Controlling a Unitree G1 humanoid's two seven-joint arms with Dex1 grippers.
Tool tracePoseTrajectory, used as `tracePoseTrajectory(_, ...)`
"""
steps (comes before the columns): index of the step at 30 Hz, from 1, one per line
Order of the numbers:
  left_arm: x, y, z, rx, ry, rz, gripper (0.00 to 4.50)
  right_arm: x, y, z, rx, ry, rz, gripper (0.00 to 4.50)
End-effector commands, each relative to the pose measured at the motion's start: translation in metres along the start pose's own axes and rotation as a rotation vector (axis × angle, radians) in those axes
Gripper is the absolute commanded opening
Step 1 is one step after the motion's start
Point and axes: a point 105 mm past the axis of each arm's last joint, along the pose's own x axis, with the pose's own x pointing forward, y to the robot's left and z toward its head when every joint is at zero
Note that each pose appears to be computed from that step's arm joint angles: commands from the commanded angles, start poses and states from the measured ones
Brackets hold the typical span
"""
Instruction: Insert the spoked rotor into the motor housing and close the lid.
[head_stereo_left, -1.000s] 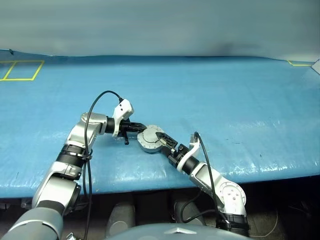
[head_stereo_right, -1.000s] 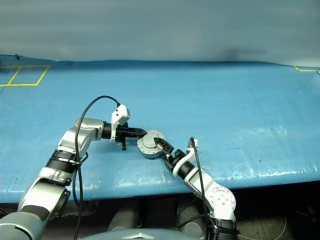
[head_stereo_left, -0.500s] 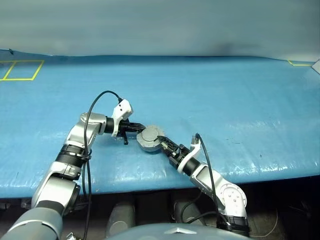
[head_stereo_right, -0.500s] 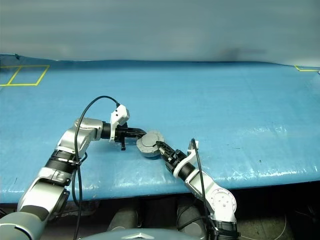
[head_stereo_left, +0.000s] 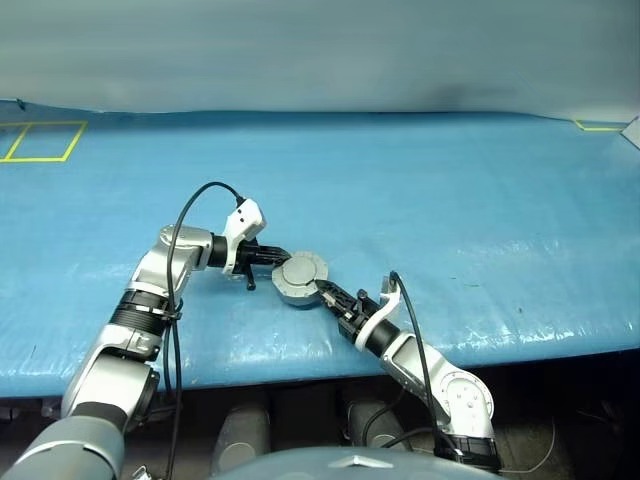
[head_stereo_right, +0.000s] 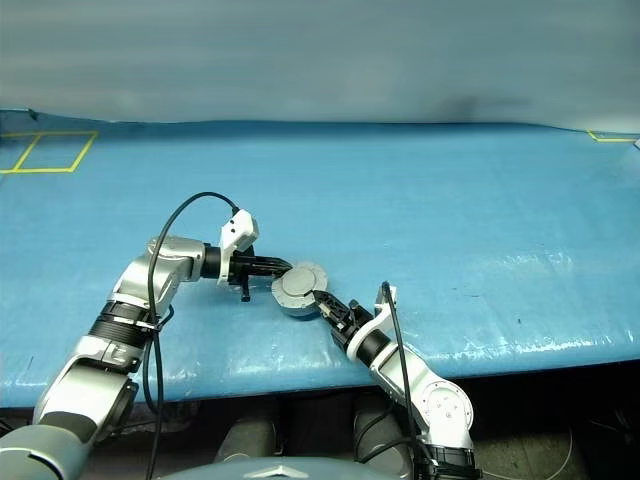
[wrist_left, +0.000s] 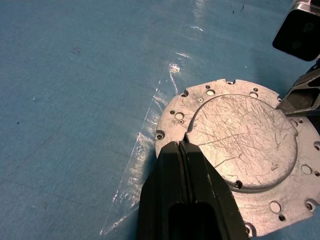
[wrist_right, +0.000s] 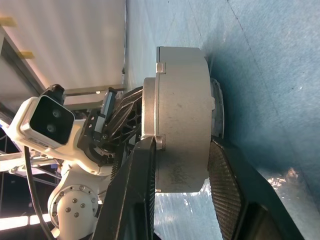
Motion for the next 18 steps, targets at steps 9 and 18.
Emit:
tracePoseTrajectory(9,-0.041,0.006,0.022,-0.083,-0.181,0.239,0.00,0.000,0.020,0.001,0.008,-0.029,0.081,1.15)
tracePoseTrajectory(18,-0.061,-0.028,-0.012,-0.762,-0.618,0.327,0.18,0.000,0.045,0.009,0.000,-0.055,0.193,1.15)
